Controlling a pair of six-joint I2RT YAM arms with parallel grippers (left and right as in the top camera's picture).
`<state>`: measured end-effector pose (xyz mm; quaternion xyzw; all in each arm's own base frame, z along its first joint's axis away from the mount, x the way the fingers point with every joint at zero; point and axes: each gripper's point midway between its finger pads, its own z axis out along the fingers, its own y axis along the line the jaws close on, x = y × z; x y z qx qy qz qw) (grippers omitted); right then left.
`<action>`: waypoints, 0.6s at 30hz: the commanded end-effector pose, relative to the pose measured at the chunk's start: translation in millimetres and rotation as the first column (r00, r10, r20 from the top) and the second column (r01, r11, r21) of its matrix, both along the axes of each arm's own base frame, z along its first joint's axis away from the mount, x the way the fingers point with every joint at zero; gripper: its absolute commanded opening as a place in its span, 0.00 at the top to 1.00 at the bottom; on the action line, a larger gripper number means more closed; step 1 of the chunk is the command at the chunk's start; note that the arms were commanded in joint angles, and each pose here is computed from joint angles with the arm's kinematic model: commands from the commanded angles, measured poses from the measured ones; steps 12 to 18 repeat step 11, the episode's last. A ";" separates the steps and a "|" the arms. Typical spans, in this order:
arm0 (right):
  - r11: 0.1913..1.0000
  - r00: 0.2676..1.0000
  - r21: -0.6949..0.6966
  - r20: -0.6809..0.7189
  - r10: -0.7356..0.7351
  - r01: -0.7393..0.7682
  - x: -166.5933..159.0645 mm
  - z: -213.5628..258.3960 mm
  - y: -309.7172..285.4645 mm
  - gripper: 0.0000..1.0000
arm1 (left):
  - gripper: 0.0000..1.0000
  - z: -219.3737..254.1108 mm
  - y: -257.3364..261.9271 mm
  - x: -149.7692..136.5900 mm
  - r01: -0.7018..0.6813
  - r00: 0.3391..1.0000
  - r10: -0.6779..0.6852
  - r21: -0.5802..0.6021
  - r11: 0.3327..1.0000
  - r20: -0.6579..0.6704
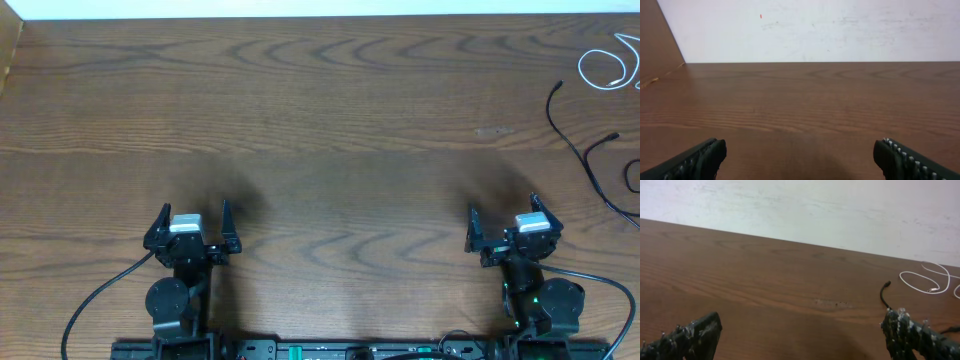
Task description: Untangle cables
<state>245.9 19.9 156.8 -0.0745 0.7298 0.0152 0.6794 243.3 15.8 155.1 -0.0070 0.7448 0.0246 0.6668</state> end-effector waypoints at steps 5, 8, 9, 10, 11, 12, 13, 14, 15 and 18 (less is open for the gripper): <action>1.000 1.000 0.011 -0.002 0.000 0.000 -0.2 -0.7 0.2 0.01 | 0.01 -16.9 0.8 0.3 -0.007 0.999 0.007 -0.012 1.000 -0.038; 1.000 1.000 0.011 -0.002 0.000 0.000 -0.2 -0.7 0.3 0.01 | 0.02 -16.9 0.8 0.3 -0.007 0.999 0.007 -0.012 1.000 -0.038; 1.000 1.000 0.011 -0.002 0.000 0.000 -0.2 -0.7 0.3 0.01 | 0.02 -16.9 0.8 0.3 -0.007 0.999 0.007 -0.012 1.000 -0.038; 1.000 1.000 0.011 -0.002 0.000 0.000 -0.2 -0.7 0.3 0.01 | 0.02 -16.9 0.8 0.3 -0.007 0.999 0.007 -0.012 1.000 -0.038; 1.000 1.000 0.011 -0.002 0.000 0.000 -0.2 -0.7 0.3 0.01 | 0.02 -16.9 0.8 0.3 -0.007 0.999 0.007 -0.012 1.000 -0.038; 1.000 1.000 0.011 -0.002 0.000 0.000 -0.2 -0.7 0.3 0.01 | 0.02 -16.9 0.8 0.3 -0.007 0.999 0.007 -0.012 1.000 -0.038; 1.000 1.000 0.011 -0.002 0.000 0.000 -0.2 -0.7 0.3 0.01 | 0.02 -16.9 0.8 0.3 -0.007 0.999 0.007 -0.012 1.000 -0.038; 1.000 1.000 0.011 -0.002 0.000 0.000 -0.2 -0.7 0.3 0.01 | 0.02 -16.9 0.8 0.3 -0.007 0.999 0.007 -0.012 1.000 -0.038; 1.000 1.000 0.011 -0.002 0.000 0.000 -0.2 -0.7 0.3 0.01 | 0.02 -16.9 0.8 0.3 -0.007 0.999 0.007 -0.012 1.000 -0.038; 1.000 1.000 0.011 -0.002 0.000 0.000 -0.2 -0.7 0.3 0.01 | 0.02 -16.9 0.8 0.3 -0.007 0.999 0.007 -0.012 1.000 -0.038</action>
